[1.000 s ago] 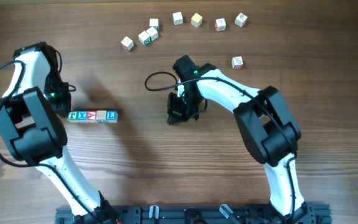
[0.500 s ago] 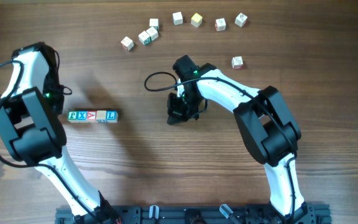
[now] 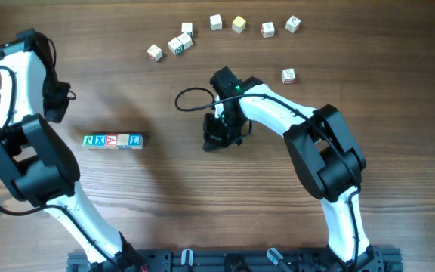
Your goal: Form a horizontal line
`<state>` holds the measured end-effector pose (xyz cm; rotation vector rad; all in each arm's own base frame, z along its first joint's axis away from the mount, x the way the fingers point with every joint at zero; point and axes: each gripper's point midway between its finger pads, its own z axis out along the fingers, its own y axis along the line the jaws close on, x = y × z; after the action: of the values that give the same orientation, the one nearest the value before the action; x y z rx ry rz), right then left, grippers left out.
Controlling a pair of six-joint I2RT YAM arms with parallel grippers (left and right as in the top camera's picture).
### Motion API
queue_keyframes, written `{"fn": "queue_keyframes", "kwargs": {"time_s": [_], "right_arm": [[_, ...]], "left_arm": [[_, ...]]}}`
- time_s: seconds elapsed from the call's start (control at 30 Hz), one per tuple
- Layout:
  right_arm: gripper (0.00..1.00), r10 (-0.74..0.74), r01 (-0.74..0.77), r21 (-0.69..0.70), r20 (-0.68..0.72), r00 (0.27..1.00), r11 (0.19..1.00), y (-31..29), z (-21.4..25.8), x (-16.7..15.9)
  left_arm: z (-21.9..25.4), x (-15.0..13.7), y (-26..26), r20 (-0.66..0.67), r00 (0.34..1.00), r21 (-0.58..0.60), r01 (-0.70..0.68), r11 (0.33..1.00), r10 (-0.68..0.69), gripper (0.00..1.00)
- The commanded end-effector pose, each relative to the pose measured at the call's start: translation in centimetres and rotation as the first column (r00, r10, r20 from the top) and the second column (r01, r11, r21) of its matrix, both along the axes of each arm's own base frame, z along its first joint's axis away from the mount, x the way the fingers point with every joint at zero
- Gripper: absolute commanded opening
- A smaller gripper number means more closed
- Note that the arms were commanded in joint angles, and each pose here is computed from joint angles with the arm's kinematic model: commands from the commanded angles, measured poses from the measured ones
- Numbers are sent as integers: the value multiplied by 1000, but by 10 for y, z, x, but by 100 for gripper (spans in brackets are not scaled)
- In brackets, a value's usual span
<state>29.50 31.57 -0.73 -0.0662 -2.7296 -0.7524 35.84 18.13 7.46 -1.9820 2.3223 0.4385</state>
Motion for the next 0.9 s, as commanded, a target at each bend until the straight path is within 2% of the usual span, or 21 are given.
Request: {"fn": "queue_keyframes", "kwargs": {"time_s": [0.0,0.1,0.2,0.27,0.33,0.4,0.43,0.47,0.5,0.63,0.73,0.87], "right_arm": [[8,31,-4,-300,85,996,954,-55,-63,8],[8,49,-20,-296,90,995,955,-55,-63,8],[9,50,-21,-299,91,995,954,-56,-63,9],[13,49,-20,-298,91,995,954,-56,-63,9],[23,49,-19,-298,91,995,954,-56,-63,9],[36,49,-19,-298,91,995,954,-56,-63,9],[58,49,-20,-298,91,995,954,-56,-63,9],[92,50,-20,-298,91,995,954,-56,-63,9],[100,51,-22,-298,91,995,954,-56,-63,9],[100,50,-28,-270,75,996,962,-51,-60,6],[99,61,-51,-199,46,997,979,-40,-53,0],[100,68,-44,-238,95,993,970,-45,-33,11]], "left_arm": [[9,16,-25,78,993,-115,101,988,-93,4],[9,17,-31,88,990,-150,118,982,-106,4],[10,19,-38,99,976,-183,210,960,-195,4],[14,17,-41,101,970,-191,237,953,-221,4],[23,15,-44,109,968,-190,242,951,-225,4],[36,16,-48,142,954,-184,287,940,-263,4],[44,19,-52,170,938,-184,331,925,-302,4],[52,21,-58,199,916,-184,383,905,-347,4],[62,21,-63,226,894,-176,428,886,-387,4],[111,18,-79,310,816,-88,535,840,-488,4],[153,9,-93,385,759,-7,570,821,-524,4],[208,-5,-126,514,591,87,685,723,-622,4]]}}
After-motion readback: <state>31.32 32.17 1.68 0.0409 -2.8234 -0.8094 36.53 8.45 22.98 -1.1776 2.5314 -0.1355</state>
